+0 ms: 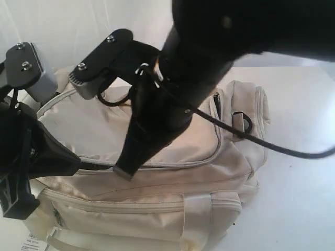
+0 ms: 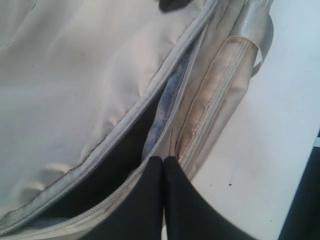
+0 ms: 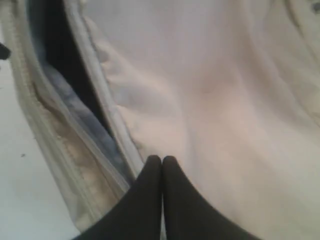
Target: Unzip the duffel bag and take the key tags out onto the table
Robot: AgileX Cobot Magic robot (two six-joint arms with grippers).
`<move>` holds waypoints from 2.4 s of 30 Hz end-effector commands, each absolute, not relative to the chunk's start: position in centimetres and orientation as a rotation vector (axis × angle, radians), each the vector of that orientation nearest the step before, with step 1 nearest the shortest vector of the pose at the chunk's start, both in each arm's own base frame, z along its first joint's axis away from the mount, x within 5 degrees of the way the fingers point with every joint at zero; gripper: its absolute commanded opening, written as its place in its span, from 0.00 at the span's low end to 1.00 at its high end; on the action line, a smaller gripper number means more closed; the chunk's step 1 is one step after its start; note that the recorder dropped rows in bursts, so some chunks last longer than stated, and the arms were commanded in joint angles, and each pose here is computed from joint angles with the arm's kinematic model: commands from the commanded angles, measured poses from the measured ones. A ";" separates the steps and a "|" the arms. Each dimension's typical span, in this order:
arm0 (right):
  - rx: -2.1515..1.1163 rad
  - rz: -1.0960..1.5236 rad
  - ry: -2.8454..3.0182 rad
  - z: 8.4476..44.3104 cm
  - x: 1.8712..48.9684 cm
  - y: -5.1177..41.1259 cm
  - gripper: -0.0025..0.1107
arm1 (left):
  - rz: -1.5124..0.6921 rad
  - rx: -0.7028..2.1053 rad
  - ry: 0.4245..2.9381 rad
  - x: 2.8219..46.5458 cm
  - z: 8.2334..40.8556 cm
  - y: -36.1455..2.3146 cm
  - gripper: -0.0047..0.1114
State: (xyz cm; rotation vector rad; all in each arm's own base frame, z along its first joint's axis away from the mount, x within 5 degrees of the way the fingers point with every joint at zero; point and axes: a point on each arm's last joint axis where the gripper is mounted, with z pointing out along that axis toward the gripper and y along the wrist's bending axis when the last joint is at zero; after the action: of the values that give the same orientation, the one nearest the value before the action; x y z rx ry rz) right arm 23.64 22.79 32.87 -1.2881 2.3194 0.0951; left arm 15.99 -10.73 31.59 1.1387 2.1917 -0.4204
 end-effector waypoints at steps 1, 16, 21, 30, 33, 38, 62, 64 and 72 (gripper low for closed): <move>-1.423 0.270 2.288 34.2 25.3 23.3 0.02 | -0.446 1.150 2.195 15.7 31.5 -10.9 0.04; -1.700 0.126 2.236 33.3 26.1 21.9 0.19 | -0.455 1.154 2.200 15.6 31.4 -10.9 0.04; -1.653 0.002 2.301 32.6 26.6 21.2 0.40 | -0.459 1.161 2.207 15.5 31.4 -10.9 0.04; -1.666 0.039 2.304 31.7 27.0 21.8 0.42 | -0.465 1.162 2.210 15.5 31.4 -10.9 0.04; -1.671 0.038 2.312 31.2 27.3 22.0 0.42 | -0.465 1.162 2.210 15.5 31.4 -10.9 0.04; -1.691 0.037 2.340 29.9 27.8 22.4 0.42 | -0.474 1.158 2.210 15.5 31.4 -10.9 0.04; -1.669 -0.092 2.410 29.0 28.5 21.9 0.02 | -0.474 1.160 2.211 15.5 31.4 -10.9 0.04; -1.661 -0.097 2.396 29.5 28.3 21.7 0.02 | -0.475 1.161 2.212 15.5 31.4 -10.9 0.04; -1.474 -0.075 2.330 33.3 28.7 18.7 0.02 | -0.476 1.162 2.214 15.4 31.4 -10.9 0.04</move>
State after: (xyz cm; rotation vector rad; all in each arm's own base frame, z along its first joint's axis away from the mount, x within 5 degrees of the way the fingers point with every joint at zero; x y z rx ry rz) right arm 28.32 20.14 31.84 -1.5683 2.3589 -0.0719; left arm 15.81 -10.80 31.55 1.1512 2.1984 -0.4397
